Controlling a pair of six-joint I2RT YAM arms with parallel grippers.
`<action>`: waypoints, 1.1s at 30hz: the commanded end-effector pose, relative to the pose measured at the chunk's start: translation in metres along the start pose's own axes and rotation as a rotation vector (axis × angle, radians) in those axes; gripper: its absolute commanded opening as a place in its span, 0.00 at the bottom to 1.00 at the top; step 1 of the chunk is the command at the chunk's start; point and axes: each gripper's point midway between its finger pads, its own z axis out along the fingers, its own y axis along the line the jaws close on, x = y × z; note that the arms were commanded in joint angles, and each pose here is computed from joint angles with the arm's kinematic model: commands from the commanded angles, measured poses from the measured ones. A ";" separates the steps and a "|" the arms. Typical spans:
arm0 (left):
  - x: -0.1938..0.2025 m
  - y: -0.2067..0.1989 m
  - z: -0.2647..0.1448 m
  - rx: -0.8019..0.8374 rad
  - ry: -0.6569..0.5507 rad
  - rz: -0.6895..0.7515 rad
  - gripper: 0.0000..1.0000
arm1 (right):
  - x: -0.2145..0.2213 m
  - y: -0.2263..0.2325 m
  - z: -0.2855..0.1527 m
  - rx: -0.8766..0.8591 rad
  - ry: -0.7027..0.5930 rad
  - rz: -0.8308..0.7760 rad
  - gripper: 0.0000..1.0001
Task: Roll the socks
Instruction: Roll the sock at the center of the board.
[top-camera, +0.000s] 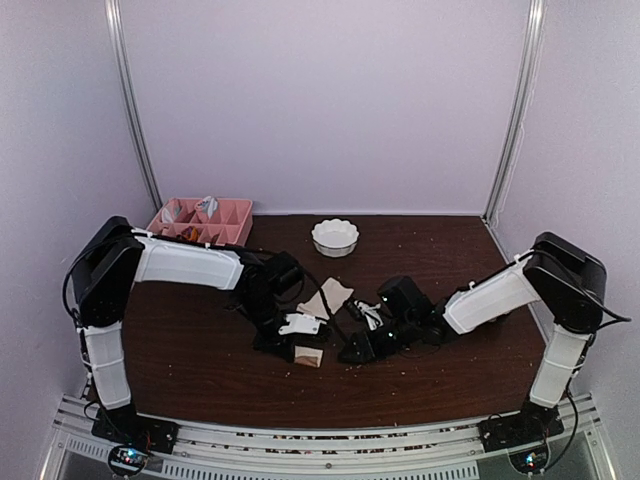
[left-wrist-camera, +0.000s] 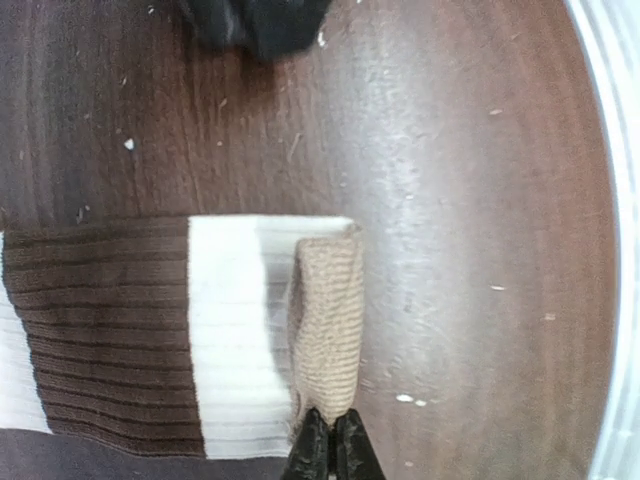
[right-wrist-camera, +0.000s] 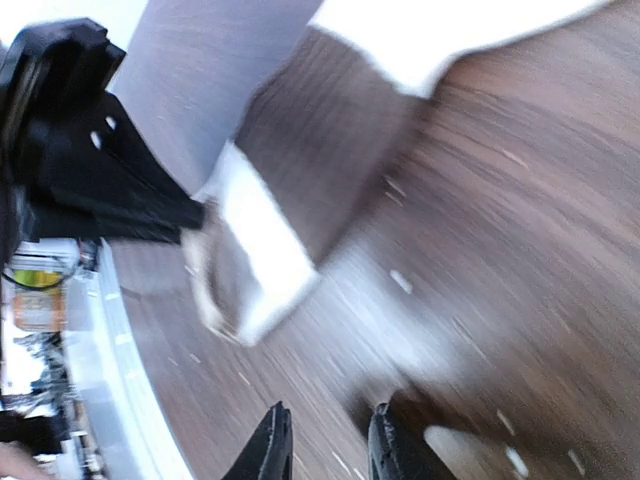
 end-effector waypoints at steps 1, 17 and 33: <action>-0.008 -0.024 -0.015 0.241 -0.079 -0.166 0.00 | 0.002 -0.042 -0.034 0.241 -0.142 -0.092 0.29; -0.002 -0.016 -0.003 0.326 -0.044 -0.268 0.00 | -0.023 -0.049 -0.135 0.481 -0.642 -0.185 1.00; 0.003 -0.006 0.004 0.460 -0.005 -0.388 0.00 | 0.026 0.067 -0.008 0.409 -0.240 -1.195 0.84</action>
